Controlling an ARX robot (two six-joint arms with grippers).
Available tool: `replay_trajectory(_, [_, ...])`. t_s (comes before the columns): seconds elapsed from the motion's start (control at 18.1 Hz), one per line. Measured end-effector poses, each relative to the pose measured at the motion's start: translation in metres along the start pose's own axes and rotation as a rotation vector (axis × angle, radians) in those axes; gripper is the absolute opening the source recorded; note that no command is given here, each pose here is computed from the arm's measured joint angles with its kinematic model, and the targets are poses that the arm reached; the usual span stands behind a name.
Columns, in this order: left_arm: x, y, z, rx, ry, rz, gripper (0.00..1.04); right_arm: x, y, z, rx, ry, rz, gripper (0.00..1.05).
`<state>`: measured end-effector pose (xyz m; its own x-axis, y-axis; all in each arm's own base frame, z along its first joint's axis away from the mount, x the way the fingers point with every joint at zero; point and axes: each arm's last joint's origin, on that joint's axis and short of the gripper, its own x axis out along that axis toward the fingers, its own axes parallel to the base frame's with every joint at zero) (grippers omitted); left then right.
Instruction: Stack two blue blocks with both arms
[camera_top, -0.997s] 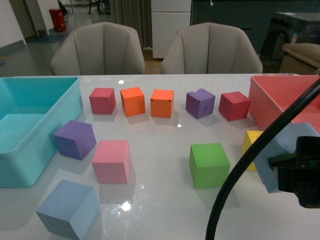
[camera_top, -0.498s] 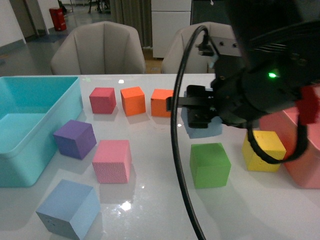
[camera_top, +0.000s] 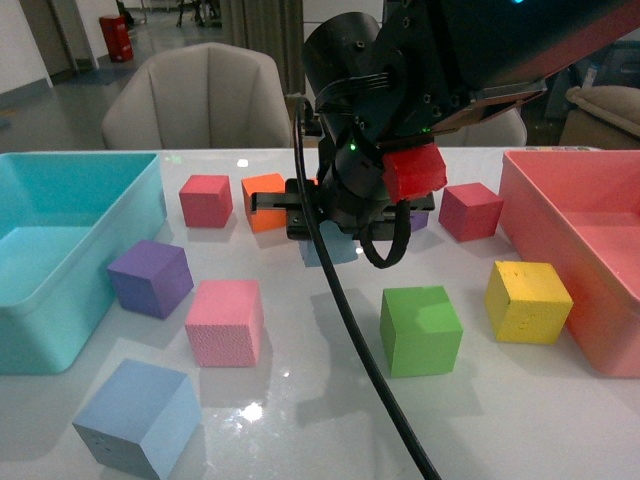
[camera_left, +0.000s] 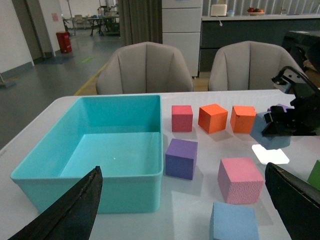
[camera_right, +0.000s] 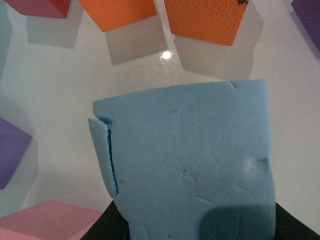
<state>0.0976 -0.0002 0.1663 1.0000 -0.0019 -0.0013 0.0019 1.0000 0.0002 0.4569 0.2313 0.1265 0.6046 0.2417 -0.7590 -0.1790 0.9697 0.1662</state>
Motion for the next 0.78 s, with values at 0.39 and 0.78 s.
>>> replay_trajectory(0.39, [0.000, 0.000, 0.000, 0.000, 0.000, 0.000, 0.98, 0.026, -0.001, -0.016, 0.099, 0.063, -0.051, 0.41])
replay_trajectory(0.78, [0.000, 0.000, 0.000, 0.000, 0.000, 0.000, 0.98, 0.033, -0.001, -0.016, 0.117, 0.055, -0.049, 0.42])
